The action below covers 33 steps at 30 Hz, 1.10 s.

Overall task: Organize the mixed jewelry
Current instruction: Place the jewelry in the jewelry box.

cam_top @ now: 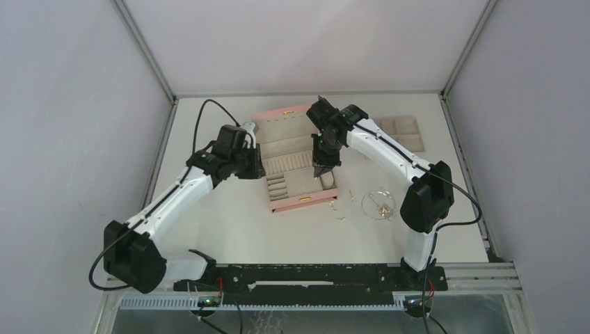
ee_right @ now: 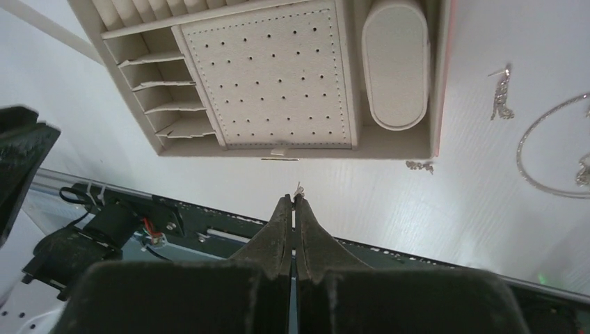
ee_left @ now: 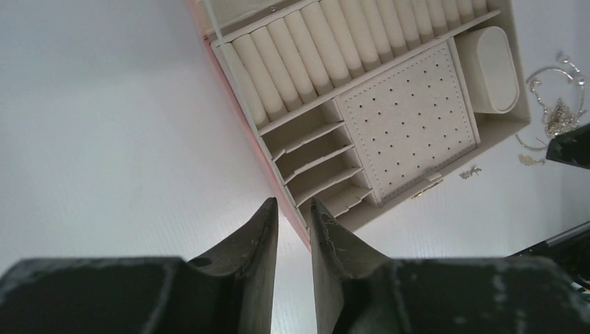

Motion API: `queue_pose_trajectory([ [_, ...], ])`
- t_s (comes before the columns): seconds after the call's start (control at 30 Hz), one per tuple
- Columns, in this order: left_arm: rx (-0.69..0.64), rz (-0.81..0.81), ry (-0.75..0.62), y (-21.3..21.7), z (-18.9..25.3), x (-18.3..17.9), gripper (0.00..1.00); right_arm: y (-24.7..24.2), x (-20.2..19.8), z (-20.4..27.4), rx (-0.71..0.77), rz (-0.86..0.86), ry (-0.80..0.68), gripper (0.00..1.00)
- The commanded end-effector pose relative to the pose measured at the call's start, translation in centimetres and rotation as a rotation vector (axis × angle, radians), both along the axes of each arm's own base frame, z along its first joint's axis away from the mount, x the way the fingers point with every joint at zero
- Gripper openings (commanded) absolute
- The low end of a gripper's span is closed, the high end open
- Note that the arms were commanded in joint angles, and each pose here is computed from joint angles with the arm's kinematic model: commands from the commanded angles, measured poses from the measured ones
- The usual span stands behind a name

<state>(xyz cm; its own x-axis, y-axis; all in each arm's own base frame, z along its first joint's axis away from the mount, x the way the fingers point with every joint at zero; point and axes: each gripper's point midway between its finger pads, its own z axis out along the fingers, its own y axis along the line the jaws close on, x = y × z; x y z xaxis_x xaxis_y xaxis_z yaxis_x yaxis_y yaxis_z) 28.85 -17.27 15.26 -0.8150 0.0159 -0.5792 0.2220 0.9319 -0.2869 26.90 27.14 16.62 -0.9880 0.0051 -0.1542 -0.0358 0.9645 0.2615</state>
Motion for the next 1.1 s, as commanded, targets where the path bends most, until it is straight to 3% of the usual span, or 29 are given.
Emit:
queue_pose_trajectory([
  [0.0,-0.026,-0.003,-0.146,0.5,2.9,0.0,0.28,1.4,0.3,0.9,0.055,-0.111,0.007,0.00],
  [0.63,-0.029,-0.002,-0.125,1.3,2.8,-2.0,0.28,2.3,1.6,-1.4,0.038,-0.622,0.206,0.00],
  [1.07,-0.030,-0.004,-0.122,1.7,2.3,-2.9,0.28,2.7,3.5,-1.7,0.151,-0.782,0.296,0.00],
])
